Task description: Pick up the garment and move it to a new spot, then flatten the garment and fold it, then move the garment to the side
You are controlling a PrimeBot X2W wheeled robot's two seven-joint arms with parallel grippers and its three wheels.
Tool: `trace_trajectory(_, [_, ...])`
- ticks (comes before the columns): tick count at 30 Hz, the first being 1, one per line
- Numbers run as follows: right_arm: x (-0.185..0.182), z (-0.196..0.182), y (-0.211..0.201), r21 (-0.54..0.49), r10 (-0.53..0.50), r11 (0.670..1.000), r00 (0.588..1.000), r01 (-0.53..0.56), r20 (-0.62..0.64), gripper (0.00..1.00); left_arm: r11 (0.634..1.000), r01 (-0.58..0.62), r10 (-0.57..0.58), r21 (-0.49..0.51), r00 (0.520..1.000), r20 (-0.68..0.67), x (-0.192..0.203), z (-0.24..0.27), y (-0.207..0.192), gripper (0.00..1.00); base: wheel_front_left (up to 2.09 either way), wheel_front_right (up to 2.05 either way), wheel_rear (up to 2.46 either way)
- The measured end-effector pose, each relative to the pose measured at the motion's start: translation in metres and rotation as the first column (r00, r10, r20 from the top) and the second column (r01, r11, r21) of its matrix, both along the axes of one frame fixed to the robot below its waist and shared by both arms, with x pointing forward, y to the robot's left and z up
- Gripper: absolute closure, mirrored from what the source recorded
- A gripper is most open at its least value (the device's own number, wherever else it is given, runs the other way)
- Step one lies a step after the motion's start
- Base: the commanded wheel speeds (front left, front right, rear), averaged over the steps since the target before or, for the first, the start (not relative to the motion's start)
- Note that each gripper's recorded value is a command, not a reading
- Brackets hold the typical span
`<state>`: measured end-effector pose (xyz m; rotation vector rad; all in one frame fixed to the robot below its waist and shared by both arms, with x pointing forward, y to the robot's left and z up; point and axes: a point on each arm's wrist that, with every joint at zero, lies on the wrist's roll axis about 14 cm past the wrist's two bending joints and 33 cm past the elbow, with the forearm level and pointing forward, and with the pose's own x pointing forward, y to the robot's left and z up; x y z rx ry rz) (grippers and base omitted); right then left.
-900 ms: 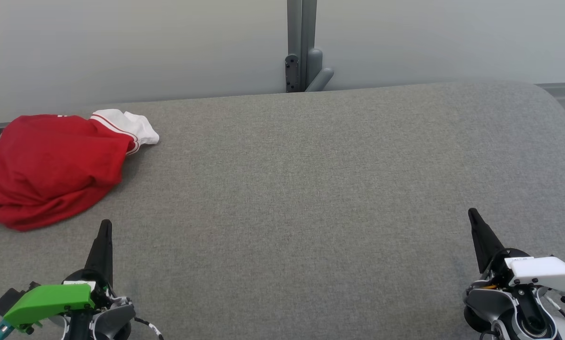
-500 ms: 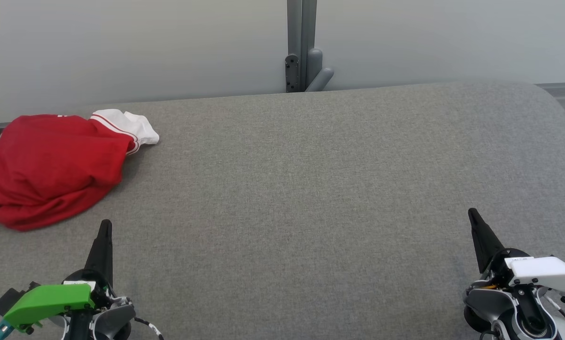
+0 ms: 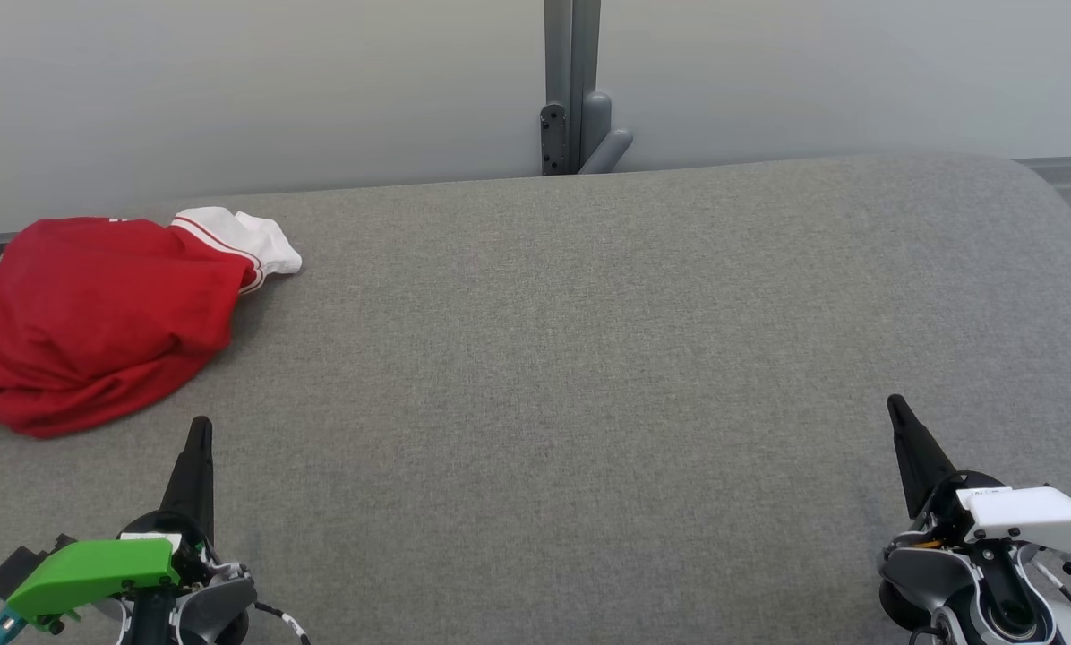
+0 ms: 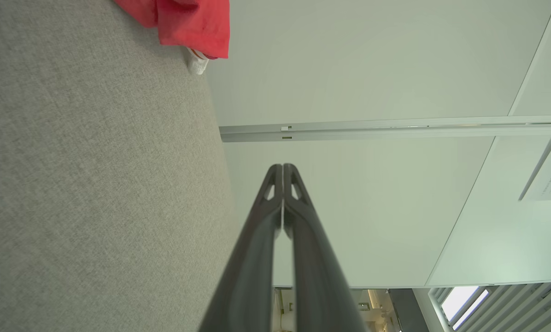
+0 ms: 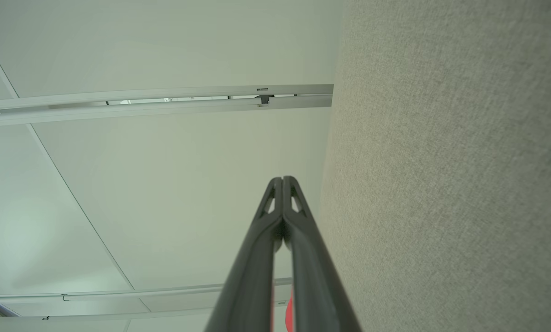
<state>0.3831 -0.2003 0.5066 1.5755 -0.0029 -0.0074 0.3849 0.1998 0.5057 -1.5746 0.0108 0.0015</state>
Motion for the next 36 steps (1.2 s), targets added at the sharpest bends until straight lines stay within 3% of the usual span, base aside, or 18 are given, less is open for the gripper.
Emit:
trace_trajectory(22, [0.0, 0.0, 0.0, 0.0, 0.0, 1.0, 1.0, 0.0, 0.0, 1.0, 1.0, 0.0, 0.0, 0.0, 1.0, 0.0, 0.0, 0.0, 0.0, 1.0, 0.0, 0.0, 0.0])
trace_trajectory(23, [0.0, 0.0, 0.0, 0.0, 0.0, 1.0, 1.0, 0.0, 0.0, 0.0, 1.0, 0.0, 0.0, 0.0, 1.0, 0.0, 0.0, 0.0, 0.0, 0.0, 0.0, 0.0, 0.0])
trace_trajectory(29, [-0.012, -0.026, 0.003, 0.015, -0.001, 1.0, 0.997, 0.002, -0.078, 0.0, 1.0, -0.001, 0.0, -0.013, 0.997, -0.083, -0.012, -0.027, -0.003, 0.0, 0.0, 0.0, 0.0])
trace_trajectory(36, [-0.012, -0.027, 0.004, -0.011, -0.016, 1.0, 0.997, 0.015, -0.081, 0.0, 1.0, -0.012, 0.013, 0.007, 0.997, -0.079, -0.012, -0.026, -0.006, 0.0, 0.0, 0.0, 0.0])
